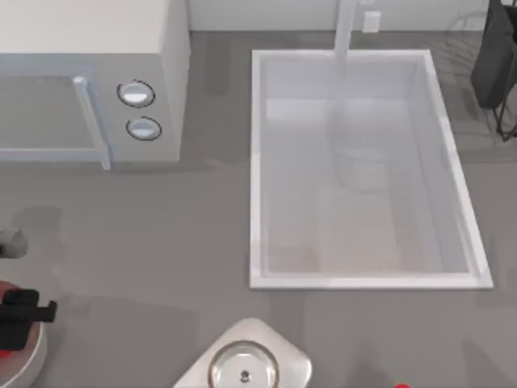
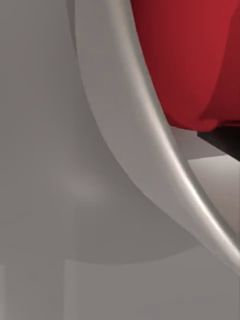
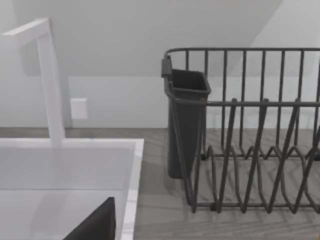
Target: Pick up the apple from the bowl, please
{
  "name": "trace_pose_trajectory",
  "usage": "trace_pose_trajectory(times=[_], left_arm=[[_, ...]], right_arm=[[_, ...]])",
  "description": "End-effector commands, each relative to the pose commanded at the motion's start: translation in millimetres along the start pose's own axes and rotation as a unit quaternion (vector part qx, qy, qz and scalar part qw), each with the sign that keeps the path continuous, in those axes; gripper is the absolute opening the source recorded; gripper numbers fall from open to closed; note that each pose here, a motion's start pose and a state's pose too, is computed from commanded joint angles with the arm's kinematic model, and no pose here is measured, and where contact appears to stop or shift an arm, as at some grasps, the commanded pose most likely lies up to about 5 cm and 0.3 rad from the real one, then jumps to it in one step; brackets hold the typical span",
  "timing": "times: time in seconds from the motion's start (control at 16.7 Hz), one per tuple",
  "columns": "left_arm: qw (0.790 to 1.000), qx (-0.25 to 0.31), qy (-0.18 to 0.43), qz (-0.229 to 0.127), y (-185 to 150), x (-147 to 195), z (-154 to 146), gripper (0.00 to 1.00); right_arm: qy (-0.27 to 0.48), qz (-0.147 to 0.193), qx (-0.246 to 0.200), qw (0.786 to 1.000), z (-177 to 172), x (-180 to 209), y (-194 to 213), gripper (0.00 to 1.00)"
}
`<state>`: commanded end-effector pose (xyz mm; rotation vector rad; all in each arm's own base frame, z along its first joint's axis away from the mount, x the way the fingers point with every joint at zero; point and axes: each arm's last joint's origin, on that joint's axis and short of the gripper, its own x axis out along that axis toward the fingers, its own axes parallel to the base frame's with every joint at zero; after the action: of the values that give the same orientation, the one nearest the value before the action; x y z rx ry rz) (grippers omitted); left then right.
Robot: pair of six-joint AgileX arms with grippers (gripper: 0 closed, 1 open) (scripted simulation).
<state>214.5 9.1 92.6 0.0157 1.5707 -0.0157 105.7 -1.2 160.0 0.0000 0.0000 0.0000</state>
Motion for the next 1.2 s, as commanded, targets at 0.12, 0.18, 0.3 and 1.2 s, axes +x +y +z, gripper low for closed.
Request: trace_pose_trajectory(times=[0.12, 0.18, 0.3, 1.2], left_arm=[[1.0, 0.0, 0.0, 0.0, 0.0, 0.0, 0.0, 0.02], [1.0, 0.0, 0.0, 0.0, 0.0, 0.0, 0.0, 0.0], [1.0, 0.0, 0.0, 0.0, 0.0, 0.0, 0.0, 0.0], [1.0, 0.025, -0.008, 0.003, 2.7, -119.1, 27.7, 0.0]], right_arm=[[0.0, 0.0, 0.0, 1.0, 0.0, 0.0, 0.0, 1.0], [0.0, 0.0, 0.0, 1.0, 0.0, 0.0, 0.0, 1.0], [0.0, 0.0, 0.0, 1.0, 0.0, 0.0, 0.0, 1.0], [0.0, 0.0, 0.0, 1.0, 0.0, 0.0, 0.0, 1.0]])
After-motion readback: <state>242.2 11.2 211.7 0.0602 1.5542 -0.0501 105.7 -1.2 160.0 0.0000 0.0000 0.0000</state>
